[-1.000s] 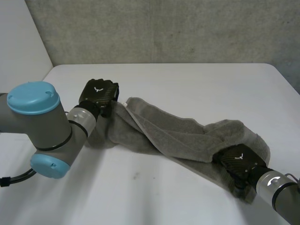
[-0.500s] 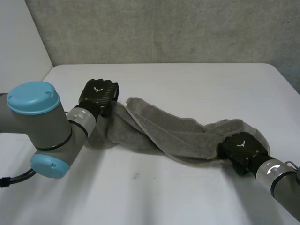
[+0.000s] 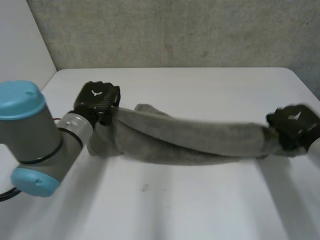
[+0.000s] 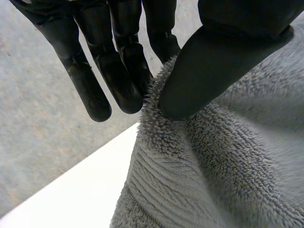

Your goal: Fold the towel.

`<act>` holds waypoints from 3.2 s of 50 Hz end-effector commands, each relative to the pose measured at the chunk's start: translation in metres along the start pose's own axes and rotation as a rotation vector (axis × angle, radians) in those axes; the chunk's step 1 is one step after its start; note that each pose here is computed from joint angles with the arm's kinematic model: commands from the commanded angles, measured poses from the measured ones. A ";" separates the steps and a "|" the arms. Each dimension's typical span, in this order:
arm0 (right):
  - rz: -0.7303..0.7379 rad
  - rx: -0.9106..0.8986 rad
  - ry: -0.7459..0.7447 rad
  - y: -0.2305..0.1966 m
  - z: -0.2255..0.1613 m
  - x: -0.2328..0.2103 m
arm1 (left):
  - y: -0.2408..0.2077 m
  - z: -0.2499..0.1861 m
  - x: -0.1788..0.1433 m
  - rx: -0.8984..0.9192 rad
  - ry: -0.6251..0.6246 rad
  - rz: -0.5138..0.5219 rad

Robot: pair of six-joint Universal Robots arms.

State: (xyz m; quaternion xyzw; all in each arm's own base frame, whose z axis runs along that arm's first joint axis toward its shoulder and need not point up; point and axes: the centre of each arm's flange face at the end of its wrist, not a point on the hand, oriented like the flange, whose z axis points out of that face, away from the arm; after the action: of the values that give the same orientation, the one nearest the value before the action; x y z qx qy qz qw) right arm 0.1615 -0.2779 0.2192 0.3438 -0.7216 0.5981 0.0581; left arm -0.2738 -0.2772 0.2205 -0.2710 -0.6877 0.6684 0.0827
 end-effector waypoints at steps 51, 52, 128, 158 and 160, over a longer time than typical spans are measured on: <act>-0.043 0.687 0.354 -0.237 0.069 0.087 | -0.196 0.080 -0.076 0.706 -0.229 0.077; -0.037 0.615 0.299 -0.224 0.073 0.078 | -0.181 0.082 -0.074 0.640 -0.214 0.073; -0.030 -0.034 -0.085 0.026 0.038 -0.049 | 0.061 -0.054 -0.032 -0.361 0.126 0.317; -0.029 -0.046 -0.095 0.030 0.038 -0.052 | 0.039 -0.027 0.025 -0.110 0.199 0.312; -0.029 -0.045 -0.096 0.030 0.038 -0.053 | 0.040 -0.022 0.033 -0.109 0.220 0.307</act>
State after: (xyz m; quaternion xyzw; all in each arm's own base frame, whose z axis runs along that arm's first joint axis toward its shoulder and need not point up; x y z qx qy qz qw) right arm 0.1966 -0.2886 0.1585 0.3805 -0.7315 0.5644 0.0406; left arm -0.2567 -0.2433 0.1876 -0.4437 -0.6582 0.6082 0.0057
